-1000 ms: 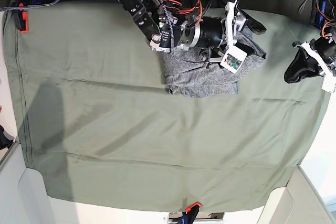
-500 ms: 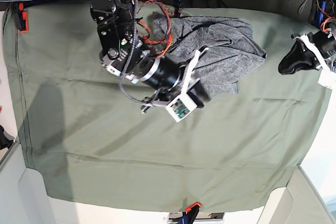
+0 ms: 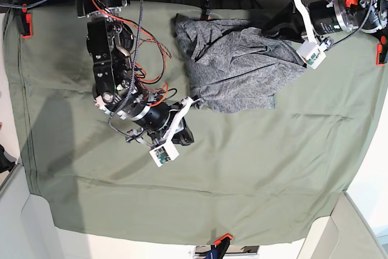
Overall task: Fold the T-shirt properly
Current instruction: 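Release the fabric and withdraw the right gripper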
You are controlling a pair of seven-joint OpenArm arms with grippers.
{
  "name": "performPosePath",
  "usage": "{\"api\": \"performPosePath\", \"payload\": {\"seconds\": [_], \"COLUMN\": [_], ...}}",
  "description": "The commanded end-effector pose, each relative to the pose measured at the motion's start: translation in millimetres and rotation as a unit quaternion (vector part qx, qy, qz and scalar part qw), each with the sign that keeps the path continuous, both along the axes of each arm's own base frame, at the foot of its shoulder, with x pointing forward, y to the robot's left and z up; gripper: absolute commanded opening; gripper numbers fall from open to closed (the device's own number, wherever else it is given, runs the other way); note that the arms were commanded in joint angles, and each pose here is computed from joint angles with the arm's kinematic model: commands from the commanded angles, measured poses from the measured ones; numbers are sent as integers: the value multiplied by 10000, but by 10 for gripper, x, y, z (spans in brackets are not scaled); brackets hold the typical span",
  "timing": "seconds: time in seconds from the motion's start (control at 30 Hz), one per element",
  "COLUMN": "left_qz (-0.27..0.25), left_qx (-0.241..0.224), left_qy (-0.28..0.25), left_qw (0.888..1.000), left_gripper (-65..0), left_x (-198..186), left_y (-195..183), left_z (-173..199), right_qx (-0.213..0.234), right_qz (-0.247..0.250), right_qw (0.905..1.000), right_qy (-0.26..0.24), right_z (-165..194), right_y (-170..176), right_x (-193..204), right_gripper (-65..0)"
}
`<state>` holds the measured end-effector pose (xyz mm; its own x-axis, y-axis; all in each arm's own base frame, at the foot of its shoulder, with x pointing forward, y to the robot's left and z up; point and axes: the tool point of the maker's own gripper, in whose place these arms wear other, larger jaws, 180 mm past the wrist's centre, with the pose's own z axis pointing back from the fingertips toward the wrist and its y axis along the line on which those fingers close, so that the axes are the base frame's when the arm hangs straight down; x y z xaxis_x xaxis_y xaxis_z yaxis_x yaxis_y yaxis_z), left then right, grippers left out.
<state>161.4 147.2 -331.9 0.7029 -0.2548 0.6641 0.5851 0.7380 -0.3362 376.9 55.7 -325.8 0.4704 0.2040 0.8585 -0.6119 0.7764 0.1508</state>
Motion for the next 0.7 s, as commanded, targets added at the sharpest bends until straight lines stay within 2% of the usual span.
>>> {"api": "performPosePath", "payload": {"seconds": [0.0, 0.2, 0.3, 0.43, 0.53, 0.67], "left_qz": [-77, -41, 122, 319, 423, 648], "left_qx": [-56, 212, 493, 548, 650, 619], "left_qy": [-88, -44, -70, 42, 182, 105], "left_qw": [9999, 9998, 9987, 9980, 9968, 9959], "left_gripper": [-622, -622, -622, -622, -622, -622], "left_x": [-6, -29, 6, -7, -8, 211], "left_y": [-47, -27, 126, 245, 344, 461], "left_z": [43, -142, -288, -440, -555, -606], "right_qx": [111, 69, 73, 99, 285, 359], "right_qz": [-4, 113, 114, 117, 129, 409], "right_qw": [9997, 9998, 9998, 9998, 9994, 9984], "right_qy": [-207, 130, 131, 139, 176, 132], "right_z": [138, -153, -153, -150, -114, -87], "right_y": [39, 88, 90, 96, 132, 203], "right_x": [125, 102, 103, 100, 93, 33], "right_gripper": [-650, -650, -650, -650, -650, -650]}}
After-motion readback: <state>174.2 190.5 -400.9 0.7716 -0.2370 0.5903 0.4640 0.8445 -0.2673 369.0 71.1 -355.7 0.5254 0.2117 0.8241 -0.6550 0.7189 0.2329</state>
